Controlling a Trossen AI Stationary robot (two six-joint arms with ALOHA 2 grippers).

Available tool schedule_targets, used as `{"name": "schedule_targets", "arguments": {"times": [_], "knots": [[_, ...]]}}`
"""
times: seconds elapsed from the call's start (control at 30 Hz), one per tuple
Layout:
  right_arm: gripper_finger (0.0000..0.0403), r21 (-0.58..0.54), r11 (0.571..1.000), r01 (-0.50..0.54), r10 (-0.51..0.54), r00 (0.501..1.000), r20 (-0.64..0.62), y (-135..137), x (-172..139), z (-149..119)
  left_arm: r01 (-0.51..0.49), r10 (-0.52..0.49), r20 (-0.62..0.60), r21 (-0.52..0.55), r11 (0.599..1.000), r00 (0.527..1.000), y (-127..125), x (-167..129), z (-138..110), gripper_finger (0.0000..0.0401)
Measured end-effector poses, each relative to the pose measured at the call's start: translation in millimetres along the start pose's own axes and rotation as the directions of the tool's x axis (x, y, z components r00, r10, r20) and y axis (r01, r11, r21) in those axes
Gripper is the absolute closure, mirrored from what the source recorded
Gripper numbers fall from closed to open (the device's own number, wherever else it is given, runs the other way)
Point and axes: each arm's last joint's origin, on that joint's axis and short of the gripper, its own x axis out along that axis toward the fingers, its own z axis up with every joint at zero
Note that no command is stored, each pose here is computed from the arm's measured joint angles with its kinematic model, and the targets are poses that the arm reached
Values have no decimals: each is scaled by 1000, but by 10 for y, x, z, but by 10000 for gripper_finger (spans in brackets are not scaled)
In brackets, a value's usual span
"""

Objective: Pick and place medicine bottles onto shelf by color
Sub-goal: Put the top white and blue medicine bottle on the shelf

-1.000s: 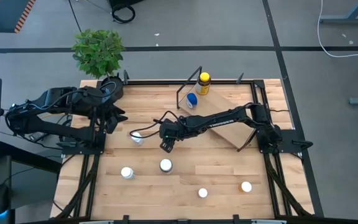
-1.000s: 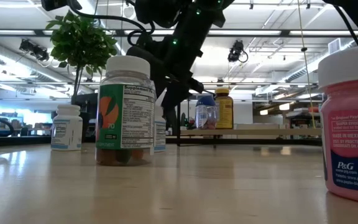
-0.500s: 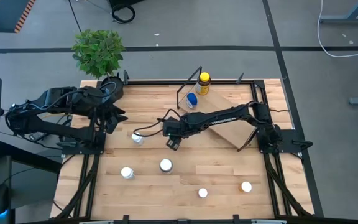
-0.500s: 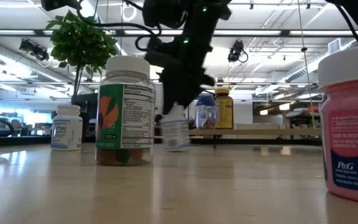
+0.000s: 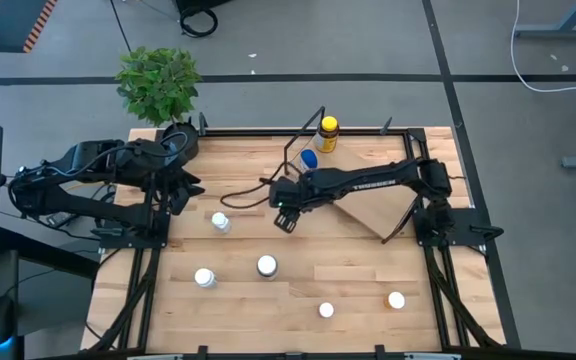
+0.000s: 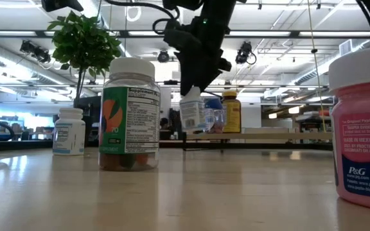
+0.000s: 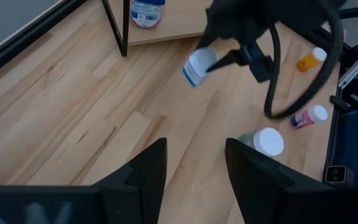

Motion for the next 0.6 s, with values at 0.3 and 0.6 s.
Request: {"name": "schedule_targets", "arguments": {"times": [0.3, 0.6], "knots": [[212, 64, 997, 38, -38, 999, -10, -403, -226, -145, -4, 4, -9, 1, 1000, 1000, 4, 0, -8, 232], [211, 246, 967, 69, -82, 996, 45, -892, -443, -571, -35, 35, 8, -3, 999, 999, 14, 0, -4, 232]]}}
